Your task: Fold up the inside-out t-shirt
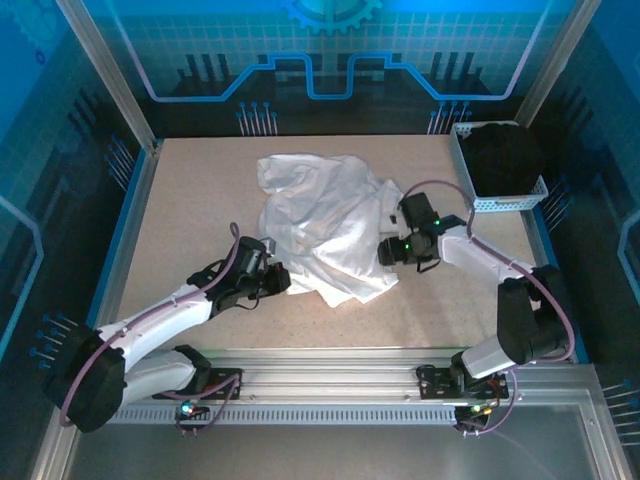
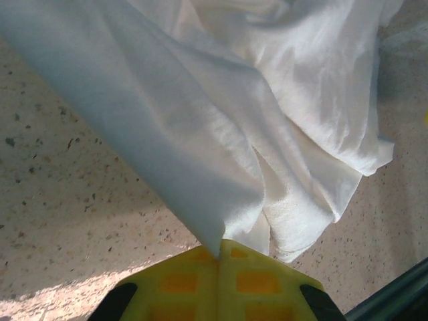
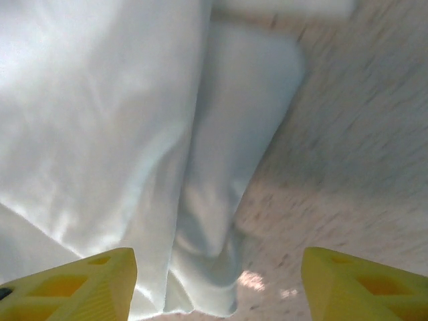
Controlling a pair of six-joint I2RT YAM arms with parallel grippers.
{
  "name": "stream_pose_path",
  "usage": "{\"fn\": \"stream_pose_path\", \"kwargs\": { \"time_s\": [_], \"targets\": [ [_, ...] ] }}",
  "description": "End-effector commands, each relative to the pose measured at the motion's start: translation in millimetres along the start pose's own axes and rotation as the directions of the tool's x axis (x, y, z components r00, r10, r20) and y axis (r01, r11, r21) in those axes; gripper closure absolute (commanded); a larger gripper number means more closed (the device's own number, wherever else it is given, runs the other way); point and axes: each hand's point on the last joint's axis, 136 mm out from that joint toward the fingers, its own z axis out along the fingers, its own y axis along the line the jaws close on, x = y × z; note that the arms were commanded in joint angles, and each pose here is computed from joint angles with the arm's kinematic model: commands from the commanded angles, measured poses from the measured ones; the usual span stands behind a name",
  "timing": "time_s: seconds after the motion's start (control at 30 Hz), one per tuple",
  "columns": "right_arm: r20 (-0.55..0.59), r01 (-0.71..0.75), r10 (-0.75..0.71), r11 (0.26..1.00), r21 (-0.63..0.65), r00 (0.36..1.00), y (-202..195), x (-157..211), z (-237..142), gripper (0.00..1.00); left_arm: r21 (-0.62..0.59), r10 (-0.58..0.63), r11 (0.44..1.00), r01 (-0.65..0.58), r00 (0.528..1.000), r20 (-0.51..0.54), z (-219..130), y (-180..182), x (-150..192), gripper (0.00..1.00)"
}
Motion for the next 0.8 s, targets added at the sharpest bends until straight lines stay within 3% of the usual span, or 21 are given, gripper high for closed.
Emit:
{"fn": "stream_pose_path", "kwargs": {
  "time_s": [0.0,0.1,0.13,0.2,0.27,0.33,0.47,0.57,0.67,0.77],
  "targets": [
    [-0.107,-0.062,0.055,0.996,-0.068,0.993,8,30,26,0.36,0.016,0.008,1.0,-0.007,0.999,-0.042,-7,-2,7,1.0],
    [-0.132,-0.071,0.061,0.995,-0.072,0.989,8,34,42,0.44,0.018,0.008,1.0,-0.007,1.0,-0.03,-11,-2,6,1.0],
    [-0.129,-0.06,0.051,0.996,-0.065,0.99,8,31,42,0.53,0.018,0.008,1.0,-0.008,1.0,-0.025,-12,-2,5,1.0],
    [-0.119,-0.064,0.051,0.992,-0.107,0.992,14,23,39,0.84,0.013,0.006,1.0,-0.006,1.0,-0.008,-15,-1,3,1.0],
    [-0.078,-0.056,0.043,0.984,-0.17,0.996,25,6,22,1.0,0.017,0.002,1.0,-0.003,1.0,0.021,-22,-4,-5,1.0],
    [-0.006,-0.029,0.028,0.972,-0.234,1.0,36,-11,-14,1.0,0.043,0.002,0.999,-0.005,0.997,0.074,-38,-14,-22,1.0],
    [0.244,0.016,0.088,0.919,-0.395,0.966,48,-57,-121,1.0,0.112,0.028,0.992,-0.059,0.965,0.262,-98,-48,-75,1.0],
    [0.332,0.038,0.124,0.896,-0.443,0.935,47,-73,-168,0.98,0.146,0.028,0.986,-0.086,0.932,0.36,-135,-67,-105,1.0],
    [0.36,0.047,0.126,0.898,-0.437,0.924,46,-80,-184,0.96,0.141,0.039,0.985,-0.098,0.927,0.374,-145,-74,-115,1.0],
    [0.341,0.01,0.133,0.923,-0.386,0.931,37,-80,-169,0.95,0.127,0.029,0.989,-0.075,0.943,0.332,-132,-65,-107,1.0]
  ]
}}
